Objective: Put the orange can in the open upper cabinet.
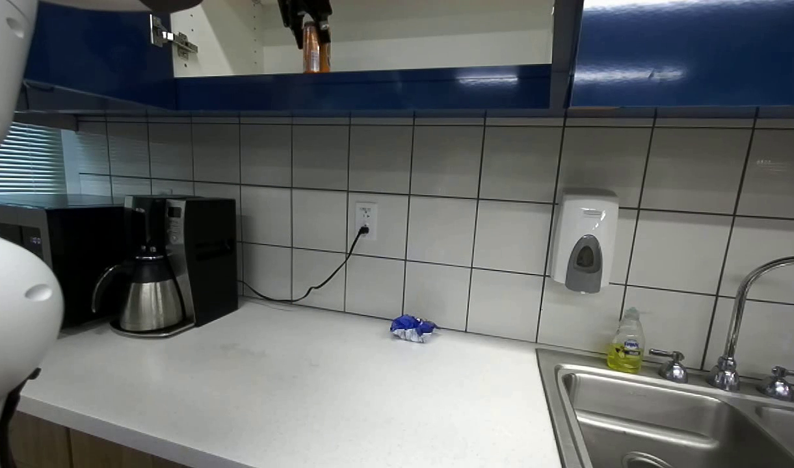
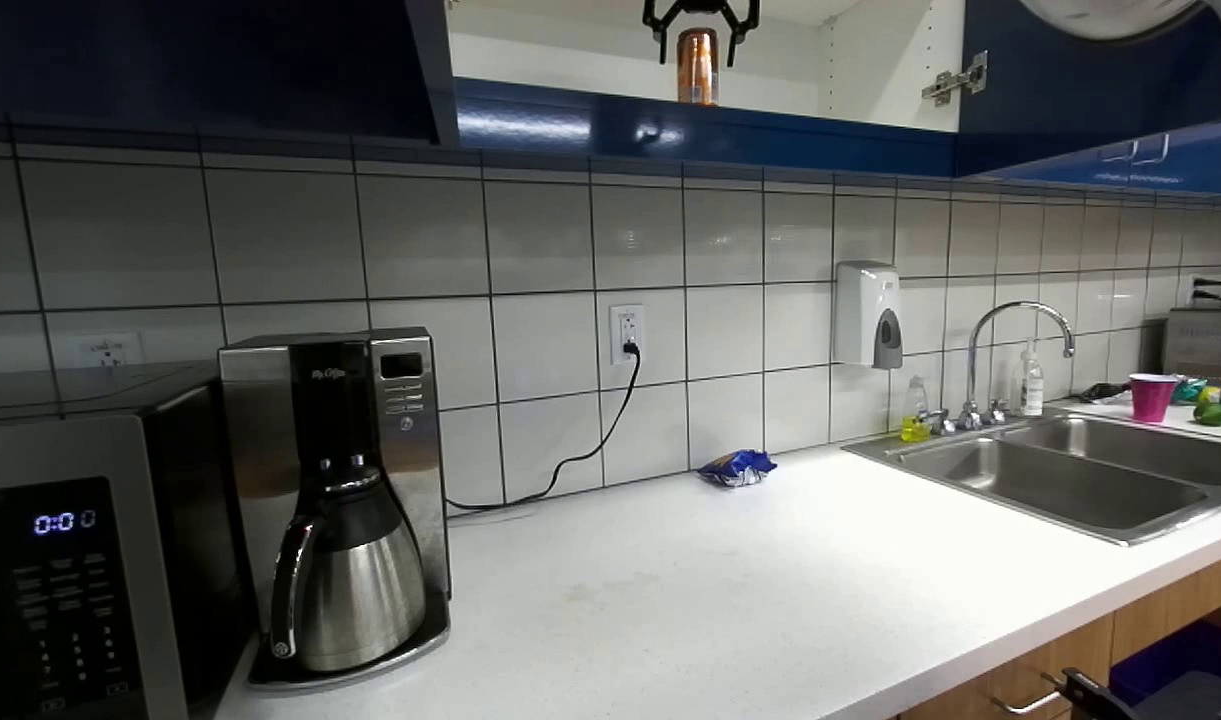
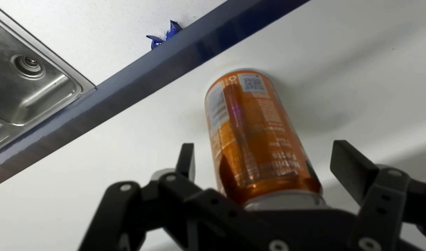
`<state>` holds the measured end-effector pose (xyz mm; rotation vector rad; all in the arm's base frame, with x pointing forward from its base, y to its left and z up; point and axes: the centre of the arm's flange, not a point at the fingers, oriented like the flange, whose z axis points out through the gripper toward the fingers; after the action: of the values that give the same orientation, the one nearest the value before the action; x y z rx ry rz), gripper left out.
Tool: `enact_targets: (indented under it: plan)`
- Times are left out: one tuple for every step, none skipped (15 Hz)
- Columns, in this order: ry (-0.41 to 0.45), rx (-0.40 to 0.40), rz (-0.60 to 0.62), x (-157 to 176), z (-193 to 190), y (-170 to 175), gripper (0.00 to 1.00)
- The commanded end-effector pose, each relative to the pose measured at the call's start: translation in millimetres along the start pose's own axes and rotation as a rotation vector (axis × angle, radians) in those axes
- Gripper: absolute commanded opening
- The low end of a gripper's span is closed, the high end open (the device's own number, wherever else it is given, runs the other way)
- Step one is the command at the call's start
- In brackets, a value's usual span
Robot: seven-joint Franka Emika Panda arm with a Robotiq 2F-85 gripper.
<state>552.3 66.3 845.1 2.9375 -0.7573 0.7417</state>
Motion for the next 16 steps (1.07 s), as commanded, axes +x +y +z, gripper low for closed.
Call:
enact_targets:
  plan:
    - [-0.009,0.01,-0.014,-16,-7,10,1.0]
    - [-0.007,0.011,-0.012,-19,-8,11,1.0]
    - [-0.005,0.013,-0.014,-22,-9,13,1.0]
    - [-0.008,0.014,-0.016,-24,-11,15,1.0]
    - [-0.007,0.015,-0.015,-26,-12,17,1.0]
    - [-0.009,0.014,-0.017,-30,-13,19,1.0]
    - [-0.008,0.015,-0.017,-33,-15,22,1.0]
    - [-0.011,0.017,-0.019,-37,-16,25,1.0]
    - [-0.013,0.019,-0.022,-41,-17,28,1.0]
    - [-0.014,0.018,-0.025,-47,-17,31,1.0]
    - [-0.019,0.02,-0.029,-52,-17,34,1.0]
    - [-0.027,0.022,-0.036,-58,-17,37,1.0]
    - [-0.036,0.026,-0.043,-67,-15,40,1.0]
    - [-0.046,0.033,-0.053,-75,-14,43,1.0]
    - [-0.059,0.041,-0.063,-83,-10,47,1.0]
    - [-0.072,0.048,-0.074,-93,-5,50,1.0]
